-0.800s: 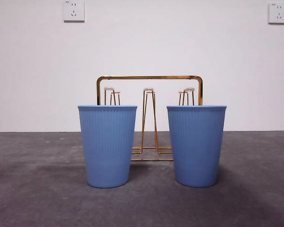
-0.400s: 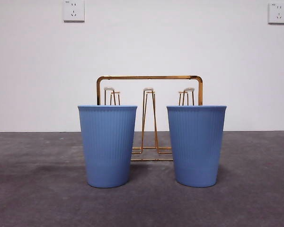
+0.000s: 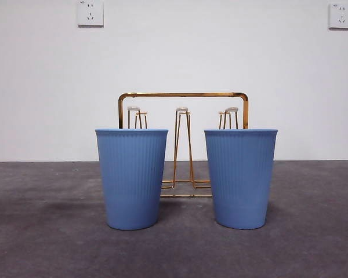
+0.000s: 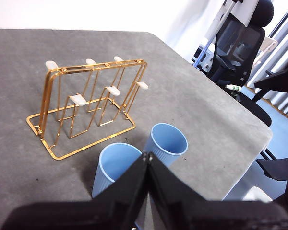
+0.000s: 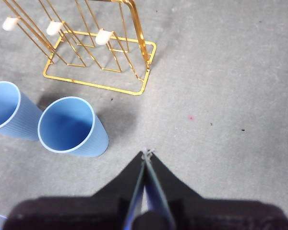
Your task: Pick up cup 1,put cup 1 in the cup rack,pick up cup 2,put cup 2 in the cup rack
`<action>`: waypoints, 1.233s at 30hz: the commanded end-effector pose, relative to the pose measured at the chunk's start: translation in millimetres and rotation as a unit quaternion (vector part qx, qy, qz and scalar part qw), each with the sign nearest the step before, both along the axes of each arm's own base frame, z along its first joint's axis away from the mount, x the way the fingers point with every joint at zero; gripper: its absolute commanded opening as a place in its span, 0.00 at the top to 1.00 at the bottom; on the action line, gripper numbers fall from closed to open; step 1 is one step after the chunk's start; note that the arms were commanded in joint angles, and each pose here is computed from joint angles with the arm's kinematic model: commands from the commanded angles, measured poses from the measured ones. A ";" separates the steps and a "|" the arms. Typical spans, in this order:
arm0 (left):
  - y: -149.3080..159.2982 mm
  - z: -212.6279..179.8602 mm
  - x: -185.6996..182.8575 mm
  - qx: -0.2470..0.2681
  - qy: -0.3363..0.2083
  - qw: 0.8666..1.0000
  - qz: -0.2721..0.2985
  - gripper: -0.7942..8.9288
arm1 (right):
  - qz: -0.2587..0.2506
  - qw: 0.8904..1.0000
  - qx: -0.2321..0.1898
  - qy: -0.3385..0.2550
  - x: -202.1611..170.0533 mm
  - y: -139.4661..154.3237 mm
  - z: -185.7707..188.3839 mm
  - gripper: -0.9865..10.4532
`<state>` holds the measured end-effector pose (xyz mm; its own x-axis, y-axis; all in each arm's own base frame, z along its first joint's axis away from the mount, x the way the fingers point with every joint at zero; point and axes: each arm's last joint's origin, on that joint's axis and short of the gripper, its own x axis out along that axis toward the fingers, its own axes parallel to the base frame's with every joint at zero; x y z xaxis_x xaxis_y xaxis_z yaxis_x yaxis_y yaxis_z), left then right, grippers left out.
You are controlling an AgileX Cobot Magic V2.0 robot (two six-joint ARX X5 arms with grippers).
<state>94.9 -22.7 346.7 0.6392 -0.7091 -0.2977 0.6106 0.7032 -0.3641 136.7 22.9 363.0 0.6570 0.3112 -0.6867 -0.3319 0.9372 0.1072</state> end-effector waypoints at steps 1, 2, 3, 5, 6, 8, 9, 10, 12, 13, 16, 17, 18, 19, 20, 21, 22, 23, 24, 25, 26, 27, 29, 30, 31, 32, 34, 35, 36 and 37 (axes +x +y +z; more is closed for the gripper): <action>-0.7 -0.5 1.1 0.002 -0.001 1.000 -0.006 0.74 | 0.010 1.000 0.009 -0.003 1.2 1.0 1.8 0.77; -0.8 -0.6 1.3 0.001 0.001 1.000 -0.006 0.63 | 0.015 1.000 0.015 -0.003 1.5 1.5 1.9 0.70; -0.8 -0.7 1.6 0.001 0.001 1.000 -0.006 0.47 | 0.024 0.999 0.024 -0.001 2.8 2.4 1.9 0.61; -0.9 -0.9 2.3 0.001 0.003 1.000 -0.008 0.30 | 0.036 0.999 0.036 0.003 4.4 3.5 1.4 0.50; -1.2 -1.0 2.6 0.000 0.004 1.000 -0.009 0.27 | 0.041 0.998 0.040 0.006 5.5 3.9 0.9 0.47; -1.8 -1.4 3.6 -0.002 0.009 1.000 -0.011 0.27 | 0.046 0.998 0.045 0.012 7.9 4.8 0.0 0.47; -2.3 -1.6 4.0 -0.004 0.011 1.000 -0.015 0.27 | 0.050 0.997 0.047 0.015 9.5 5.6 -0.6 0.47; -2.8 -1.8 5.1 -0.006 0.014 1.000 -0.020 0.27 | 0.052 0.997 0.047 0.018 11.1 6.6 -1.0 0.47; -3.5 -2.1 6.8 -0.007 0.016 1.000 -0.026 0.27 | 0.057 0.997 0.047 0.023 14.2 8.6 -1.4 0.47; -3.8 -2.3 7.9 -0.007 0.017 0.999 -0.027 0.27 | 0.059 0.997 0.047 0.025 15.2 9.3 -1.7 0.47; -4.5 -2.8 10.6 -0.007 0.021 0.999 -0.030 0.27 | 0.065 0.996 0.047 0.034 20.6 12.7 -3.0 0.47; -4.8 -2.8 11.3 -0.007 0.022 0.999 -0.031 0.27 | 0.067 0.996 0.047 0.038 22.9 14.0 -3.8 0.47; -5.3 -2.8 12.3 -0.007 0.022 0.999 -0.034 0.27 | 0.071 0.995 0.047 0.045 26.5 16.4 -5.1 0.47; -5.8 -2.8 12.9 -0.008 0.022 0.999 -0.037 0.27 | 0.073 0.995 0.048 0.051 29.3 18.7 -6.3 0.47; -6.5 -2.4 13.4 -0.011 0.021 0.999 -0.046 0.27 | 0.077 0.994 0.049 0.059 33.4 21.9 -8.4 0.47; -7.0 -2.1 13.5 -0.014 0.019 0.998 -0.053 0.27 | 0.081 0.993 0.047 0.066 37.0 24.9 -10.4 0.47; -7.7 -1.7 13.6 -0.018 0.018 0.998 -0.062 0.27 | 0.088 0.992 0.045 0.076 41.7 28.9 -13.4 0.47; -8.2 -1.4 14.2 -0.020 0.017 0.997 -0.068 0.27 | 0.092 0.991 0.042 0.083 46.1 32.8 -16.5 0.47; -8.8 -1.0 14.5 -0.023 0.016 0.997 -0.075 0.27 | 0.095 0.990 0.039 0.093 52.8 38.7 -21.0 0.47; -9.1 -0.7 14.6 -0.024 0.015 0.997 -0.079 0.27 | 0.097 0.990 0.036 0.100 57.8 43.7 -24.5 0.47; -9.5 -0.7 15.1 -0.024 0.014 0.996 -0.081 0.27 | 0.100 0.989 0.030 0.105 63.0 48.8 -28.5 0.47; -9.8 -0.6 15.3 -0.024 0.013 0.996 -0.082 0.27 | 0.105 0.988 0.020 0.112 69.6 55.9 -34.1 0.47; -10.3 -0.6 15.0 -0.026 0.014 0.996 -0.087 0.27 | 0.106 0.986 0.003 0.126 79.1 65.7 -43.6 0.47; -10.6 -0.4 14.7 -0.028 0.014 0.995 -0.093 0.27 | 0.106 0.985 -0.004 0.135 84.7 71.3 -49.5 0.47; -11.0 -0.3 14.5 -0.030 0.014 0.995 -0.098 0.27 | 0.105 0.984 -0.010 0.143 90.0 76.4 -55.6 0.47; -11.2 -0.1 14.4 -0.032 0.014 0.994 -0.101 0.27 | 0.106 0.983 -0.016 0.151 94.4 80.7 -61.0 0.47; -11.4 0.2 14.2 -0.035 0.014 0.994 -0.106 0.27 | 0.108 0.980 -0.029 0.166 103.9 89.3 -73.4 0.47; -11.5 0.2 14.1 -0.035 0.014 0.993 -0.108 0.27 | 0.110 0.978 -0.034 0.172 107.4 92.6 -78.7 0.47; -11.5 0.2 14.1 -0.035 0.014 0.993 -0.108 0.27 | 0.112 0.977 -0.038 0.180 111.3 96.5 -84.6 0.47; -11.5 0.2 14.1 -0.035 0.014 0.993 -0.108 0.27 | 0.114 0.975 -0.041 0.186 115.0 99.8 -90.2 0.47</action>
<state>109.1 -33.6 345.4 0.4675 -0.8428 -0.2666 0.7225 0.5381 -0.4342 248.6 120.1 275.6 0.2828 0.3562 -0.8906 -0.4921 0.8508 0.1840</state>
